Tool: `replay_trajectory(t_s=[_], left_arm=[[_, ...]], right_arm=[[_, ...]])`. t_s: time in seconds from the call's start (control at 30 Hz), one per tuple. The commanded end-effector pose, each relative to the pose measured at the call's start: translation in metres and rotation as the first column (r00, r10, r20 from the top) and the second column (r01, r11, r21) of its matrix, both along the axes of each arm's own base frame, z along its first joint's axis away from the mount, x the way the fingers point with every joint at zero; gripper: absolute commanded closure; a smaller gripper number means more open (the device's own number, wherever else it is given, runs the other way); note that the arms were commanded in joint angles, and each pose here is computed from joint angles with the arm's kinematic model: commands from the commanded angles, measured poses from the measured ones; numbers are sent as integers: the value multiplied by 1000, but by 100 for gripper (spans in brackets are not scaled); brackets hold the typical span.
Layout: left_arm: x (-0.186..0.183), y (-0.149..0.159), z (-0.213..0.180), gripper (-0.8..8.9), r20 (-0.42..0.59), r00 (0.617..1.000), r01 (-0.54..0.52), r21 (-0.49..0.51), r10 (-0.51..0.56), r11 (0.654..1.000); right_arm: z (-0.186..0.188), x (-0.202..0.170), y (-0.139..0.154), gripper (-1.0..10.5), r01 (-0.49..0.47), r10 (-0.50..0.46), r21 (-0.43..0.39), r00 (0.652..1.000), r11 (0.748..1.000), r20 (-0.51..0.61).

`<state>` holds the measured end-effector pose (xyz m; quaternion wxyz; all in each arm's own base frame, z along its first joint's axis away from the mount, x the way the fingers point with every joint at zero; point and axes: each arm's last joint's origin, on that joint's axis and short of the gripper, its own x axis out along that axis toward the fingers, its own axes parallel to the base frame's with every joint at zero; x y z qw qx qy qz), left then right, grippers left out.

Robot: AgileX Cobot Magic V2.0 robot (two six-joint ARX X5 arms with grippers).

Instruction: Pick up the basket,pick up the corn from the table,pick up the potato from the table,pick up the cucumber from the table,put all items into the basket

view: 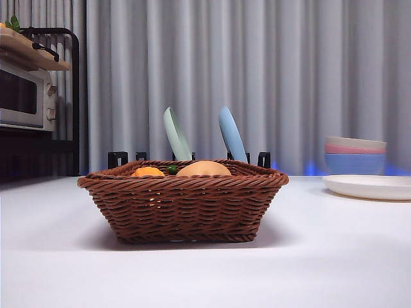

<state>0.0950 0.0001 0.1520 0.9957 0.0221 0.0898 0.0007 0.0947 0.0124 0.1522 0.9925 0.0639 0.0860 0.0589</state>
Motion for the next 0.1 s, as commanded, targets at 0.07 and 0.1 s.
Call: replay_trajectory(t_s=[0.07,0.1], left_arm=[[1,0,-5,815,-10,1000,5,4,-5,1000],[1,0,-5,815,-10,1000,5,4,-5,1000]], right_arm=[[-3,0,0,962,3,-3,8,1000,1000,-8],[-3,0,0,962,3,-3,8,1000,1000,-8]])
